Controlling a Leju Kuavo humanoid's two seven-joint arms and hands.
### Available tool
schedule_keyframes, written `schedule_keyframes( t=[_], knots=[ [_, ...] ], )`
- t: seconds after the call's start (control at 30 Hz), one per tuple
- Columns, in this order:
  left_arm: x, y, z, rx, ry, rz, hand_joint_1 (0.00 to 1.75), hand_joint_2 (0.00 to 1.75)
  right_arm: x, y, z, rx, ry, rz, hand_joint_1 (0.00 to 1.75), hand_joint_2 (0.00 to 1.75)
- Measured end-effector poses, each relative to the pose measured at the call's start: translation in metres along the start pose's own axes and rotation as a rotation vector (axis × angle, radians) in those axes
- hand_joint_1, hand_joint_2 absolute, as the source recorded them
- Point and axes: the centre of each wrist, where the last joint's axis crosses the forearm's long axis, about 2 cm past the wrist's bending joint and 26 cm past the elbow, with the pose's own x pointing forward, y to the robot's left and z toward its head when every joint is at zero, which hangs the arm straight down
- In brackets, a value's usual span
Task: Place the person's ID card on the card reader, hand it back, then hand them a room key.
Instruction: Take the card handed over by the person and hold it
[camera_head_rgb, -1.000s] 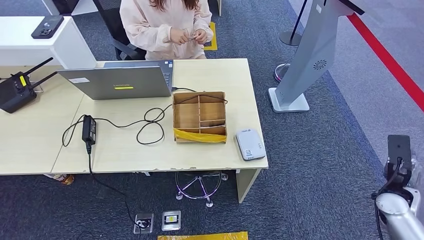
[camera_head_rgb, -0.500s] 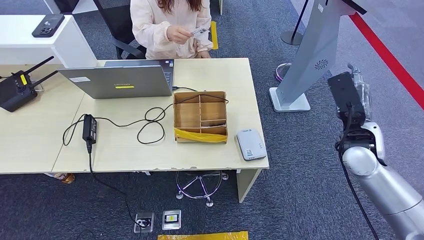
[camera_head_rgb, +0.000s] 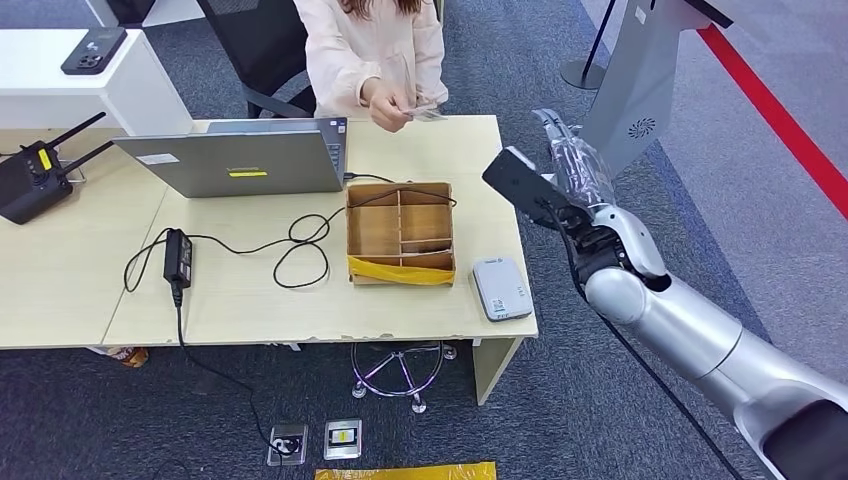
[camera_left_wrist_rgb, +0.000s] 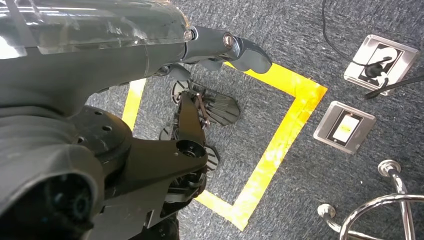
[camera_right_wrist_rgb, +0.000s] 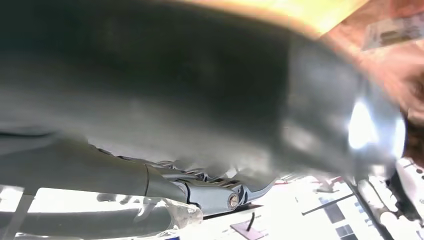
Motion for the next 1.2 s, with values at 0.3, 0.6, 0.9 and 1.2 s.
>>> schedule_keyframes(
  t=[0.3,0.6,0.9,1.2],
  knots=[
    [0.007,-0.001,-0.002,-0.013,0.007,-0.037,0.0,0.0,0.002,0.018,-0.016,0.021,0.053,0.167,0.0,1.75],
    [0.014,-0.005,-0.004,-0.022,0.011,-0.062,0.0,0.0,-0.011,0.042,-0.027,0.029,0.132,0.328,0.0,1.75],
    [0.017,-0.006,-0.005,-0.031,0.002,-0.076,0.0,0.0,-0.016,0.054,-0.032,0.045,0.16,0.459,0.0,1.75],
    [0.02,-0.007,-0.005,-0.045,0.001,-0.087,0.0,0.0,-0.019,0.055,-0.035,0.039,0.171,0.487,0.0,1.75]
  ],
)
